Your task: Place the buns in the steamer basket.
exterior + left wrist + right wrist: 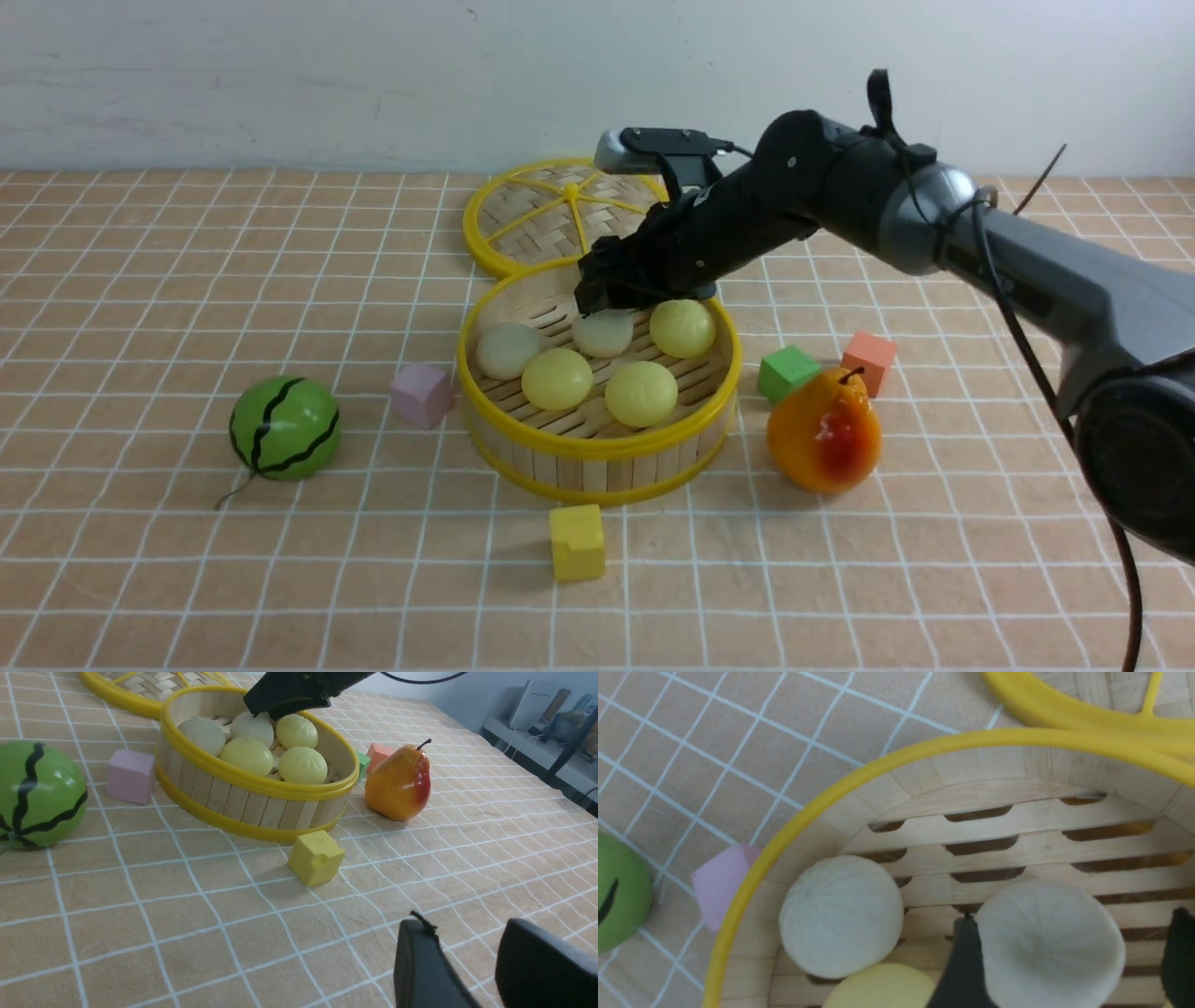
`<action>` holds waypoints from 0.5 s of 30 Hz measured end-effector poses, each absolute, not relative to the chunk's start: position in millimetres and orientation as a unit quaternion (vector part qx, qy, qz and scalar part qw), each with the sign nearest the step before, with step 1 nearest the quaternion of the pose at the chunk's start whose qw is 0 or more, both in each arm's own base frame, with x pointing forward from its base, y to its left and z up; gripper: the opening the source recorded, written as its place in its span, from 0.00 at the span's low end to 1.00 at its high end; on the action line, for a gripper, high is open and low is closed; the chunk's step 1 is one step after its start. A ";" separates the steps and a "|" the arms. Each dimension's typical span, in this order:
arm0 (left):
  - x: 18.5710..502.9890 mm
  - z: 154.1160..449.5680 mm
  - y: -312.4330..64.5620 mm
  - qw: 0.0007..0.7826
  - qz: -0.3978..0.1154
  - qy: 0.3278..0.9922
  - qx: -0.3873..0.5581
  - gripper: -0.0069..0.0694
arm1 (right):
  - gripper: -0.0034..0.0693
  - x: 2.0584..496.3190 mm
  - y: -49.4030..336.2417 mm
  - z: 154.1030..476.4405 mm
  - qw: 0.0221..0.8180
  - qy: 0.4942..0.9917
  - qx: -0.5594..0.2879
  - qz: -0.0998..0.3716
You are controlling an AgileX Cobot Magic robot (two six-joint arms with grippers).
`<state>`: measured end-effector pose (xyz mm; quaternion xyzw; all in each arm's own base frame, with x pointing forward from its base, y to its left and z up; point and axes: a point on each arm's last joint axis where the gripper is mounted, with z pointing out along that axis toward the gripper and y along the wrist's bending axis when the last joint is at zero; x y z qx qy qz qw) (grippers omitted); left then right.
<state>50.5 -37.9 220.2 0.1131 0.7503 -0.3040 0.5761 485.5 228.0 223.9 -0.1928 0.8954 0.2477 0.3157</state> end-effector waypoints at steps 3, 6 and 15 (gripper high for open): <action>50.5 220.2 -37.9 0.576 -0.304 0.750 0.113 0.40 | 0.80 471.2 219.5 263.0 0.312 0.892 -0.209 0.253; 50.5 220.2 -37.9 0.576 -0.304 0.750 0.113 0.40 | 0.72 441.0 202.6 321.3 0.299 0.894 -0.231 0.241; 50.5 220.2 -37.9 0.576 -0.304 0.750 0.113 0.40 | 0.05 364.8 164.5 414.5 0.287 0.917 -0.195 0.195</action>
